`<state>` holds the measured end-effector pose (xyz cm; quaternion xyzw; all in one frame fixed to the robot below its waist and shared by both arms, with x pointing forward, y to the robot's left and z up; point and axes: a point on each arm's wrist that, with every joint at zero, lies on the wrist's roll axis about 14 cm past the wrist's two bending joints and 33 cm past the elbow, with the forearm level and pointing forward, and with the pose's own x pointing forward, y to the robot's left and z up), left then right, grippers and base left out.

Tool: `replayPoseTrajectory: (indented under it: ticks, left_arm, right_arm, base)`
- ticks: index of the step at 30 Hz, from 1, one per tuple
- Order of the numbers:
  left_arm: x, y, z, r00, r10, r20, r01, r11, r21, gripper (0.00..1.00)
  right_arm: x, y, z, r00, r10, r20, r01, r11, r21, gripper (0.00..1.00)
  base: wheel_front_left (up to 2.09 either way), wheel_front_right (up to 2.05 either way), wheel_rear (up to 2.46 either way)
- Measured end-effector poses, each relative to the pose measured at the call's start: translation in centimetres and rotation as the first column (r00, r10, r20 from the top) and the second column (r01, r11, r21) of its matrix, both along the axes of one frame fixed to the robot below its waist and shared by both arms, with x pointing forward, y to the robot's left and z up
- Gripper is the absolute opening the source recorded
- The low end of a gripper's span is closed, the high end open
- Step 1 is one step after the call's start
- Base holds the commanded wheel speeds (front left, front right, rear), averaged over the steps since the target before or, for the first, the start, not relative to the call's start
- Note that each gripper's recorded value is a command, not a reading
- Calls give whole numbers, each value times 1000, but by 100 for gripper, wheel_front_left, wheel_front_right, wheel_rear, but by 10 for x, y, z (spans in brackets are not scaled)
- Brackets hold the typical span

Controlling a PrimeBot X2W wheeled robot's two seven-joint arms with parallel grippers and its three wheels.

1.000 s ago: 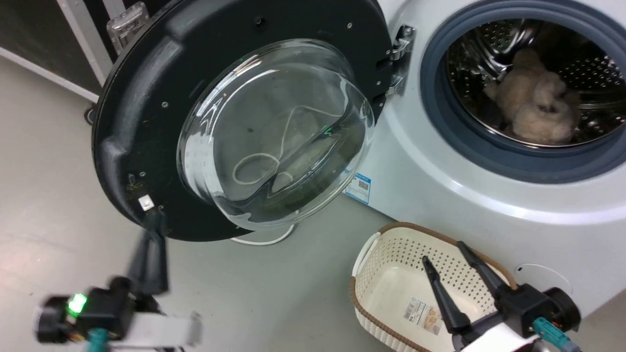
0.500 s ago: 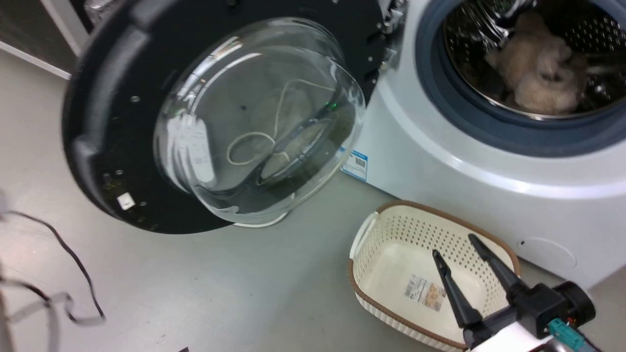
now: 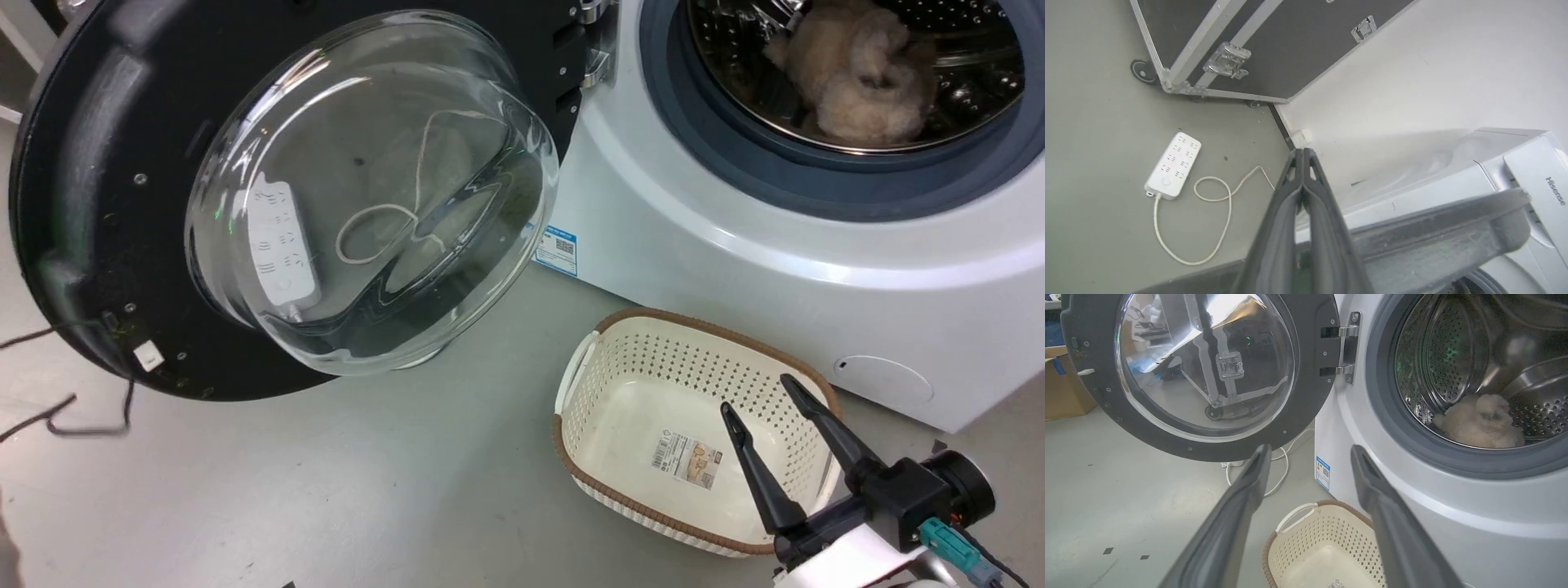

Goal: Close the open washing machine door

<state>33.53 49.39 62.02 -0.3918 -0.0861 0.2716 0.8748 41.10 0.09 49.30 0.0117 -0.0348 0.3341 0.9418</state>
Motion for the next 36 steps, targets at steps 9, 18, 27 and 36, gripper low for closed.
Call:
replayPoseTrajectory:
  ticks: [9,18,27,36]
  left_arm:
    - [15,-39,-5,969,-238,63,246,956,-159,0]
    - [-1,-102,-21,863,-495,105,505,828,-245,0]
    - [-22,-206,-49,686,-713,146,712,616,-337,0]
    - [-27,-315,-70,467,-855,225,834,340,-435,0]
  right_arm:
    - [-2,-5,1,1000,-10,0,10,1000,-5,100]
    - [-7,-9,22,998,-43,42,42,999,20,100]
    - [-10,-40,39,985,-155,81,153,988,29,100]
    - [-14,-94,43,947,-304,104,304,953,14,100]
  base:
    - [0,0,0]
    - [0,0,0]
    - [0,0,0]
    - [0,0,0]
